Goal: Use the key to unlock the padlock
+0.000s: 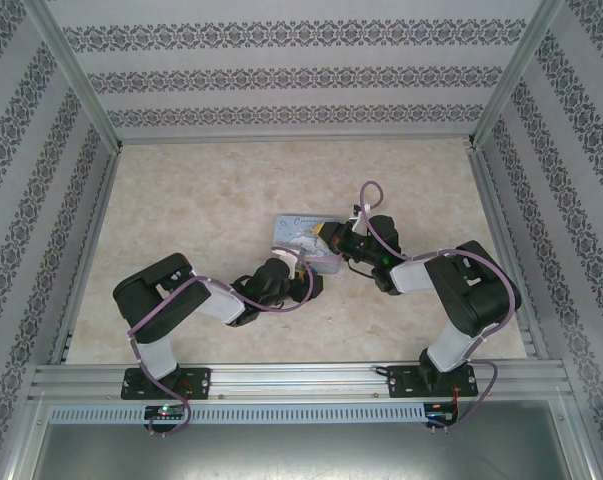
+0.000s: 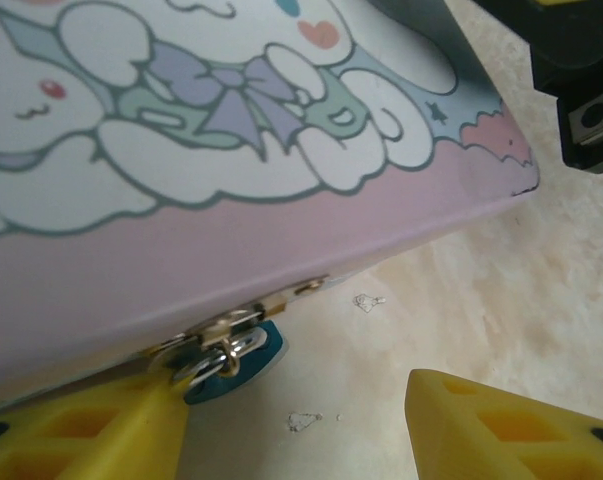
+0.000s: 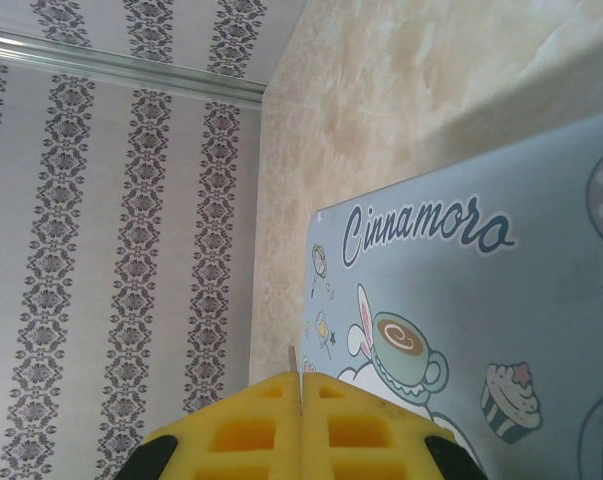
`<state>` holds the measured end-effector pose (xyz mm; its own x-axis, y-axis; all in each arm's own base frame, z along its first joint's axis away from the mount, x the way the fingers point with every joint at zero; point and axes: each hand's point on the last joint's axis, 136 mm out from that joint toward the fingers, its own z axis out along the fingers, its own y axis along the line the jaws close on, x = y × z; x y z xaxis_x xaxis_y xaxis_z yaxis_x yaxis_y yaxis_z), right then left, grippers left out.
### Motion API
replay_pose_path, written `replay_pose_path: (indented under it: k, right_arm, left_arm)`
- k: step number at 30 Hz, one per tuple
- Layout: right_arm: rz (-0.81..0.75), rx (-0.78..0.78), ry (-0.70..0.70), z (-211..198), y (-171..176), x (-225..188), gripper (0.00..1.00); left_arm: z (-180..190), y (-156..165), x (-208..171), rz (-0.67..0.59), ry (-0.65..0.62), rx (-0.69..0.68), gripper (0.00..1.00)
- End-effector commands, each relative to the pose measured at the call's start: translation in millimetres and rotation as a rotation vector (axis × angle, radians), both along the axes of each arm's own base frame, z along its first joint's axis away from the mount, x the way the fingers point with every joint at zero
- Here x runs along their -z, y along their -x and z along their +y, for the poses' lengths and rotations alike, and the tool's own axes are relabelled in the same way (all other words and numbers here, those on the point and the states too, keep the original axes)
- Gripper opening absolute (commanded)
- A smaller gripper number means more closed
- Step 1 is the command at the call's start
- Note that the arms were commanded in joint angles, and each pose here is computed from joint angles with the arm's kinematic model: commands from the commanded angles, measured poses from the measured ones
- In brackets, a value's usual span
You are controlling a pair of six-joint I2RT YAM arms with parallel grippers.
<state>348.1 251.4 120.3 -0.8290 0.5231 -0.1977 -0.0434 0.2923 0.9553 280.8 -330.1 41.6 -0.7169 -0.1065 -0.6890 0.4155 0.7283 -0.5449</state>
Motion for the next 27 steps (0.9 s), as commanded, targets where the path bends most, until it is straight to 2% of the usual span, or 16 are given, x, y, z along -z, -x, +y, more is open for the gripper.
replay_pose_path:
  k: [1, 11, 20, 23, 27]
  right_arm:
    - [-0.038, -0.012, -0.023, 8, -2, -11, 0.00]
    - [-0.034, -0.012, -0.023, 8, -2, -9, 0.00]
    - [-0.033, -0.011, -0.026, 9, -4, -8, 0.00]
    - [-0.029, -0.011, -0.027, 9, -4, -6, 0.00]
    - [-0.025, -0.008, -0.027, 8, -4, -4, 0.00]
  left_arm:
    - [-15, -4, -12, 0.005, 0.096, -0.004, 0.60]
    - [-10, -13, -7, 0.081, 0.256, -0.089, 0.59]
    - [-10, -16, -6, 0.097, 0.263, -0.116, 0.56]
    - [-10, -18, -8, 0.095, 0.296, -0.128, 0.53]
    - [-15, -15, -13, 0.101, 0.342, -0.119, 0.55]
